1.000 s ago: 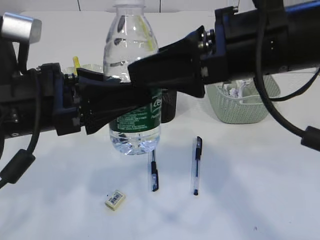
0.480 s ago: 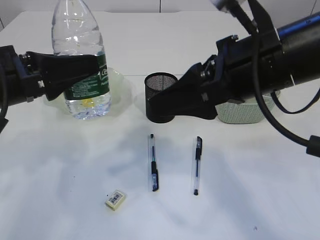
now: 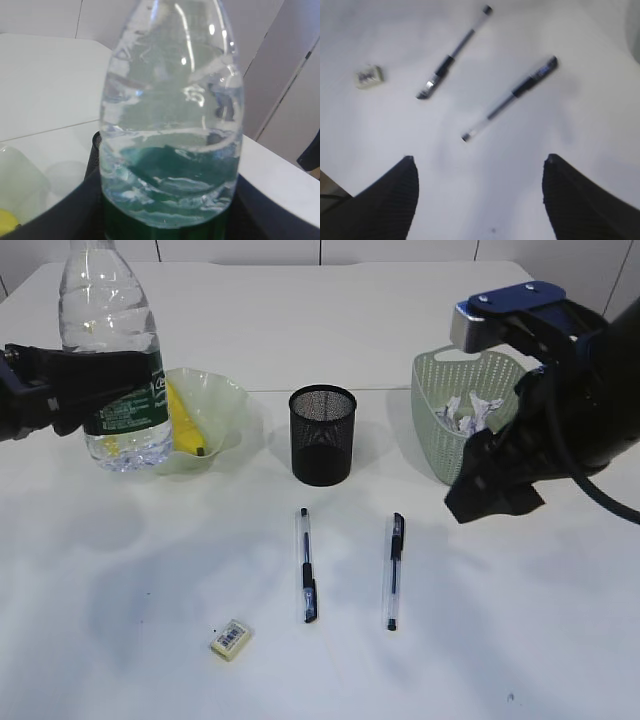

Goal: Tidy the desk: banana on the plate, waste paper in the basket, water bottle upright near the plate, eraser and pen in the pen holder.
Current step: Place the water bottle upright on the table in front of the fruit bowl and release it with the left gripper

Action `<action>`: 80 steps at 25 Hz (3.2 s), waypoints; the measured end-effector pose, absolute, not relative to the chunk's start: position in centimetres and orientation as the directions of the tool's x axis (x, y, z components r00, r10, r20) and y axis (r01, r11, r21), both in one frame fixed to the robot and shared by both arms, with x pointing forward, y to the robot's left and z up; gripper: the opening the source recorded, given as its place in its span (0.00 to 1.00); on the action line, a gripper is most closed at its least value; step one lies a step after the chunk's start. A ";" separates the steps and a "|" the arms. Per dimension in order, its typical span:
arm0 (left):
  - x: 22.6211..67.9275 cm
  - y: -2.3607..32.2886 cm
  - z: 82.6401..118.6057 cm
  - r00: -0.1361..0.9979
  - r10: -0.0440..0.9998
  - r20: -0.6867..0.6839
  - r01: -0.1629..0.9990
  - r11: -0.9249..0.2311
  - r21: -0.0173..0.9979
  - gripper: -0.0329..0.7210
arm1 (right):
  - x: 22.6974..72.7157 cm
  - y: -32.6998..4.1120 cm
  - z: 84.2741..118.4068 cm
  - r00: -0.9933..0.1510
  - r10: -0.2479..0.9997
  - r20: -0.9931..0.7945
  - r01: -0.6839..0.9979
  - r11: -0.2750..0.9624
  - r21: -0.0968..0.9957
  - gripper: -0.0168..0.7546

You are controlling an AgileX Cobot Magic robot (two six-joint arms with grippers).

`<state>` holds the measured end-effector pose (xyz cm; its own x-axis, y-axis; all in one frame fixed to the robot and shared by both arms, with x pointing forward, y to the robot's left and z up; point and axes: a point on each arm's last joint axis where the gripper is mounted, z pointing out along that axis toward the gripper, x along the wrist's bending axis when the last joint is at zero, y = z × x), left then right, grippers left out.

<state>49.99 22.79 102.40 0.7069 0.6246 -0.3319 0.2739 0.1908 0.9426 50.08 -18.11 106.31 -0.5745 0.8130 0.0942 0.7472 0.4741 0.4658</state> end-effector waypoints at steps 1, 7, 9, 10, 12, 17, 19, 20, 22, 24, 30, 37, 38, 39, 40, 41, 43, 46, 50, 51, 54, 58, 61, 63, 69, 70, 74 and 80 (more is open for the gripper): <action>50.0 22.8 102.3 0.704 0.630 -0.329 0.274 0.186 0.943 0.56 | 50.0 -18.5 106.1 -0.563 0.824 0.064 0.760 0.486 0.432 0.76; 50.1 22.9 102.2 0.698 0.638 -0.325 0.278 0.176 0.944 0.56 | 49.8 -19.6 105.8 -0.544 0.839 -0.020 0.782 0.516 0.349 0.76; 50.1 22.9 102.2 0.698 0.638 -0.324 0.277 0.176 0.945 0.56 | 49.8 -19.6 105.8 -0.544 0.839 -0.024 0.781 0.517 0.350 0.76; 50.1 22.9 102.2 0.699 0.639 -0.323 0.276 0.175 0.945 0.56 | 49.8 -19.6 105.8 -0.544 0.839 -0.024 0.781 0.517 0.350 0.76; 50.1 22.9 102.2 0.708 0.644 -0.290 0.253 0.153 0.955 0.56 | 49.8 -19.6 105.8 -0.544 0.839 -0.025 0.781 0.517 0.350 0.76; 50.1 22.9 102.2 0.744 0.662 -0.093 0.105 0.021 0.994 0.56 | 49.8 -19.6 105.9 -0.544 0.839 -0.025 0.781 0.516 0.351 0.76; 50.2 22.8 102.1 0.750 0.660 -0.039 0.060 -0.010 0.998 0.56 | 49.8 -19.6 105.9 -0.542 0.840 -0.024 0.782 0.515 0.351 0.76; 50.3 22.8 101.9 0.753 0.657 -0.031 0.048 -0.009 0.999 0.56 | 49.8 -19.6 105.9 -0.542 0.840 -0.026 0.782 0.516 0.351 0.76; 50.8 22.8 101.2 0.757 0.651 -0.047 0.049 0.015 0.999 0.56 | 49.8 -19.6 105.9 -0.542 0.840 -0.026 0.782 0.516 0.351 0.76; 51.4 22.8 100.2 0.750 0.658 -0.067 0.066 0.026 0.997 0.56 | 49.8 -19.6 105.9 -0.542 0.840 -0.026 0.781 0.516 0.352 0.76; 52.7 23.1 96.8 0.718 0.691 -0.083 0.124 -0.010 0.992 0.56 | 49.8 -19.7 105.9 -0.543 0.839 -0.028 0.780 0.517 0.353 0.76; 53.5 23.2 93.7 0.698 0.710 -0.090 0.175 -0.047 0.983 0.56 | 49.8 -19.7 105.9 -0.542 0.840 -0.028 0.781 0.516 0.353 0.76; 53.6 23.0 93.1 0.698 0.711 -0.089 0.183 -0.056 0.982 0.56 | 49.8 -19.7 105.9 -0.542 0.840 -0.028 0.781 0.516 0.353 0.76; 53.7 22.8 92.6 0.701 0.708 -0.090 0.190 -0.064 0.980 0.56 | 49.8 -19.7 105.9 -0.542 0.840 -0.028 0.781 0.516 0.353 0.76; 53.7 22.5 92.2 0.702 0.707 -0.088 0.195 -0.071 0.978 0.56 | 49.8 -19.7 105.9 -0.542 0.840 -0.028 0.781 0.516 0.353 0.76; 53.7 22.2 91.7 0.703 0.705 -0.087 0.199 -0.077 0.977 0.56 | 49.8 -19.7 105.9 -0.542 0.840 -0.028 0.781 0.516 0.353 0.76; 53.9 21.6 90.8 0.699 0.709 -0.093 0.214 -0.083 0.973 0.56 | 49.8 -19.7 105.9 -0.542 0.840 -0.029 0.780 0.516 0.354 0.76; 54.0 21.1 89.6 0.681 0.726 -0.095 0.230 -0.089 0.969 0.56 | 49.8 -19.7 105.9 -0.541 0.841 -0.028 0.781 0.514 0.354 0.76; 54.3 21.2 88.6 0.645 0.757 -0.101 0.250 -0.084 0.965 0.56 | 49.8 -19.7 105.9 -0.541 0.841 -0.028 0.781 0.514 0.354 0.76; 54.4 21.3 88.5 0.637 0.764 -0.099 0.251 -0.085 0.964 0.56 | 49.8 -19.7 105.9 -0.541 0.841 -0.028 0.781 0.514 0.354 0.76; 54.6 21.5 88.0 0.613 0.784 -0.095 0.258 -0.085 0.962 0.56 | 49.8 -19.7 105.9 -0.541 0.841 -0.028 0.781 0.514 0.354 0.76; 54.8 21.6 87.3 0.598 0.794 -0.109 0.260 -0.063 0.964 0.56 | 49.8 -19.7 105.9 -0.541 0.841 -0.028 0.781 0.514 0.354 0.76; 54.9 21.6 87.0 0.594 0.795 -0.120 0.251 -0.041 0.967 0.56 | 49.8 -19.7 105.9 -0.541 0.841 -0.028 0.781 0.514 0.354 0.76; 55.0 21.6 86.9 0.594 0.795 -0.123 0.247 -0.036 0.968 0.56 | 49.8 -19.7 105.9 -0.541 0.841 -0.028 0.781 0.514 0.354 0.76; 55.1 21.6 86.5 0.591 0.796 -0.134 0.246 -0.019 0.969 0.56 | 49.8 -19.7 105.9 -0.541 0.841 -0.028 0.781 0.514 0.354 0.76; 55.1 21.6 86.4 0.588 0.797 -0.137 0.243 -0.012 0.970 0.56 | 49.8 -19.7 105.9 -0.541 0.841 -0.028 0.781 0.514 0.354 0.76; 55.2 21.6 85.8 0.582 0.798 -0.156 0.235 0.019 0.972 0.56 | 49.8 -19.7 105.9 -0.541 0.841 -0.028 0.781 0.514 0.354 0.76; 55.4 21.7 85.5 0.566 0.807 -0.165 0.232 0.037 0.972 0.56 | 49.8 -19.7 105.9 -0.541 0.841 -0.028 0.781 0.514 0.354 0.76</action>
<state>55.38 21.72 85.51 0.5662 0.8075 -0.1654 0.2315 0.0368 0.9721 49.79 -19.67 105.93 -0.5410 0.8406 -0.0279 0.7809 0.5144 0.3544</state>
